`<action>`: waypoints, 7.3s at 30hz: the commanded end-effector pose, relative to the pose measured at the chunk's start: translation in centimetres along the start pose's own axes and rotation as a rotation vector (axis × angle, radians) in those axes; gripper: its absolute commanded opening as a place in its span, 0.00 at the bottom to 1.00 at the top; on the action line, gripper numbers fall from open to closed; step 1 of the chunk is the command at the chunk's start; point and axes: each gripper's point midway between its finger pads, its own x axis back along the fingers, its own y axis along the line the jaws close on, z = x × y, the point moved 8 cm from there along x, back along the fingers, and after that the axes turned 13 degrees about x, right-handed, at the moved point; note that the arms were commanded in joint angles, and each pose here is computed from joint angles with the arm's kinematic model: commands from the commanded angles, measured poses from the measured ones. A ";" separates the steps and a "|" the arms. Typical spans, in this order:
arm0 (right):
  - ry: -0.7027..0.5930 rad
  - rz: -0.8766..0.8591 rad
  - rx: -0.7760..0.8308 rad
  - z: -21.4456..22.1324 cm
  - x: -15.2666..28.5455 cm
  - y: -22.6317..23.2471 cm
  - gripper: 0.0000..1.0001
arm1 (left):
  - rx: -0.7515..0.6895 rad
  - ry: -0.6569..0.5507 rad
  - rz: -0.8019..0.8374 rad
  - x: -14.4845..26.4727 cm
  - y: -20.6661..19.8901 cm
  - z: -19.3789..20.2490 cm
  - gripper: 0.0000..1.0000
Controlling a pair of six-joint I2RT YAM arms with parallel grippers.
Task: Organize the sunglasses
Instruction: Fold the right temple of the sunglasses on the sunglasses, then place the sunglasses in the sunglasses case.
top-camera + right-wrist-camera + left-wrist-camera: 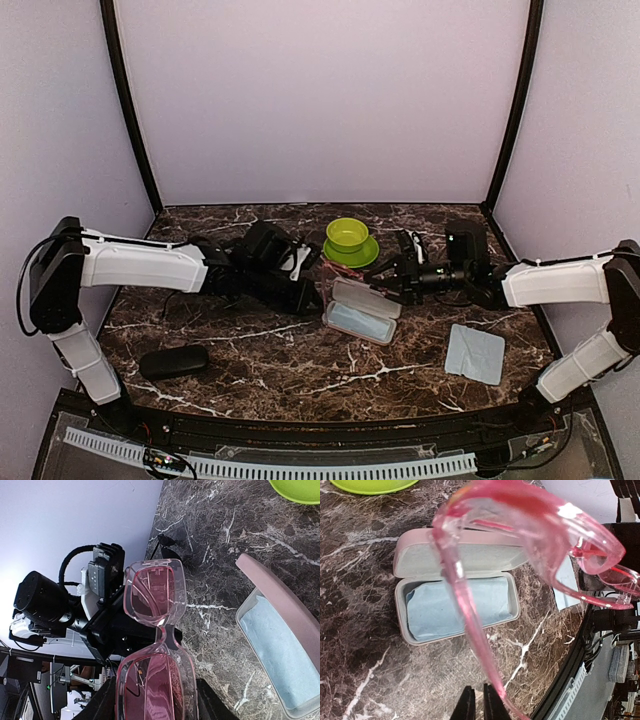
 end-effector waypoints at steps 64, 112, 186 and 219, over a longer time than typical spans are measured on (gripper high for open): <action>0.135 0.163 0.359 -0.3 0.3 0.6 0.17 | -0.287 0.003 0.173 3.8 -4.7 2.0 0.56; 0.336 0.423 1.118 3.5 -2.2 -3.2 0.14 | -0.161 -0.166 0.205 7.6 -2.5 -2.1 0.56; 0.440 0.494 1.045 4.1 -3.7 -6.1 0.34 | -0.118 -0.120 0.263 6.5 -2.4 -1.7 0.56; 0.461 0.490 1.032 3.9 -3.8 -5.6 0.56 | -0.113 -0.112 0.268 6.2 -2.3 -1.7 0.56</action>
